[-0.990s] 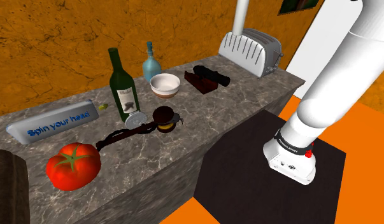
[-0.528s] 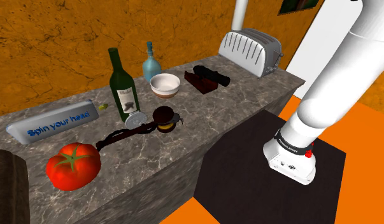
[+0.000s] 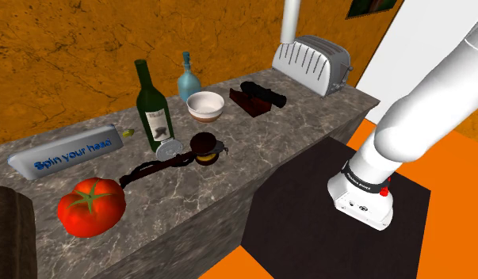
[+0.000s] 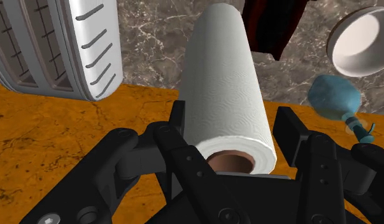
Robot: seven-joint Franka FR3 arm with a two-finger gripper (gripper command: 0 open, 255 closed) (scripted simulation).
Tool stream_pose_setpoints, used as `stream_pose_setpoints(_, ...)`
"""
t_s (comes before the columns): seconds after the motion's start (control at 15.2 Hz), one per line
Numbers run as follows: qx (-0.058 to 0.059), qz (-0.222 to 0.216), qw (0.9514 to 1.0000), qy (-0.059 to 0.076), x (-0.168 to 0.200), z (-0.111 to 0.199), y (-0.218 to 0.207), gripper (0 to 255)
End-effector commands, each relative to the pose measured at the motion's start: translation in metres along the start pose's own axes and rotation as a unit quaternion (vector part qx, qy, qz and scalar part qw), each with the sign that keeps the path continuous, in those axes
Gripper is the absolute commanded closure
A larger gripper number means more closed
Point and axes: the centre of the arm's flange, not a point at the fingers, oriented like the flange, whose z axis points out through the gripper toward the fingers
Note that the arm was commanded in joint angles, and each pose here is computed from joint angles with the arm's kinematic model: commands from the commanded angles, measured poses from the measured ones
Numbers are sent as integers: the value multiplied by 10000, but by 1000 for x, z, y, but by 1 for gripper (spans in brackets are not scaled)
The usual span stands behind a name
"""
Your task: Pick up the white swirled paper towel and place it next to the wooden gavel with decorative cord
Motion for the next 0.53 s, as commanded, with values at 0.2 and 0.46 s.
stream_pose_setpoints(0.2, -5, 8, 10000, -1, -14, -4, -65, 255)
stream_pose_setpoints(0.46, -5, 8, 10000, -1, -27, -6, -116, 255)
